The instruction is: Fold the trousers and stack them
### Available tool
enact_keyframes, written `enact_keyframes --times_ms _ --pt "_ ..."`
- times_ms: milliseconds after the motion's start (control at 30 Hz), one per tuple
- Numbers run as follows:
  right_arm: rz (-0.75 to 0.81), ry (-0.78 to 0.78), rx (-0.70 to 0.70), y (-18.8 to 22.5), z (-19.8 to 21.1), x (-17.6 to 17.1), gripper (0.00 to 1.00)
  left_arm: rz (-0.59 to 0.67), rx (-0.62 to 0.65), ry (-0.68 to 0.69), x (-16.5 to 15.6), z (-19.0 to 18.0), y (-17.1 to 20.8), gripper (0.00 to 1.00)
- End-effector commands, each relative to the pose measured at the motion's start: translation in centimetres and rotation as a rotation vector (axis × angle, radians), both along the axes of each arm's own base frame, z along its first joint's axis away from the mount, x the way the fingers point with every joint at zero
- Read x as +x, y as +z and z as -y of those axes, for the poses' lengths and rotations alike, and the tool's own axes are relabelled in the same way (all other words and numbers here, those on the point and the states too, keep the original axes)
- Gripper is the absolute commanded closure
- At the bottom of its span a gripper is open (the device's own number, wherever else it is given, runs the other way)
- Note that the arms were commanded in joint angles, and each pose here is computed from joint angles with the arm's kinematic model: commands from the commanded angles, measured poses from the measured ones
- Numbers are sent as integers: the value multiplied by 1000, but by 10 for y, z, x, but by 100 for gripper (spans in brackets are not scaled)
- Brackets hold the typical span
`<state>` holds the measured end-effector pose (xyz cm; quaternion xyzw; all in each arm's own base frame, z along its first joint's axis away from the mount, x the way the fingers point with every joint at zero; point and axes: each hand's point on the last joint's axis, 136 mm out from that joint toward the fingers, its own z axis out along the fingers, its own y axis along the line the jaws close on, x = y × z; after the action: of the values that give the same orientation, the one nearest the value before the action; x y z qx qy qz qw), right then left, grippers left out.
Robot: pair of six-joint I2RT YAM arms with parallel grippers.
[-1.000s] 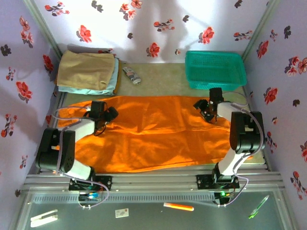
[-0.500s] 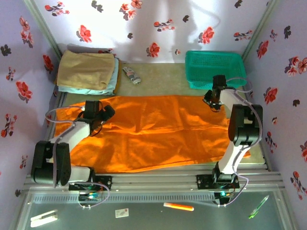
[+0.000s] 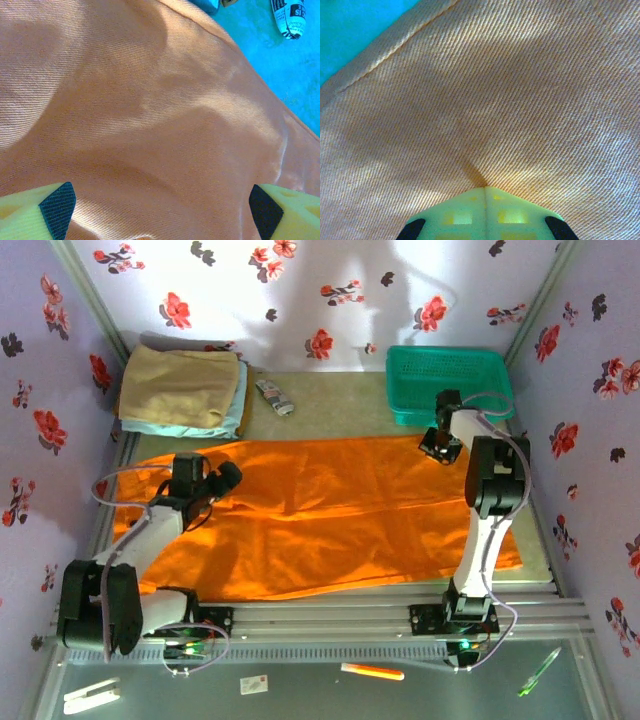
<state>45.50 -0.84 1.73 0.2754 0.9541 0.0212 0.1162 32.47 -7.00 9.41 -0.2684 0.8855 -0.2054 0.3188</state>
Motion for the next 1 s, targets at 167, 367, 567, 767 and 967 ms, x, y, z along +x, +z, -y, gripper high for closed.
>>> enact_keyframes --times_ms 167,367,567,767,967 --pt "-135 -6 -86 -33 24 -7 100 23 -16 -71 8 13 1 7" --pt "-63 7 -33 -4 14 -4 100 18 -10 -115 15 20 8 4" --pt "108 60 7 57 -42 -34 100 -5 36 -52 1 4 9 0" --pt "84 282 146 39 -166 -63 100 -42 51 3 6 -9 -10 0" --pt "-23 276 159 -9 -182 -64 100 -124 6 -3 24 3 -50 2"
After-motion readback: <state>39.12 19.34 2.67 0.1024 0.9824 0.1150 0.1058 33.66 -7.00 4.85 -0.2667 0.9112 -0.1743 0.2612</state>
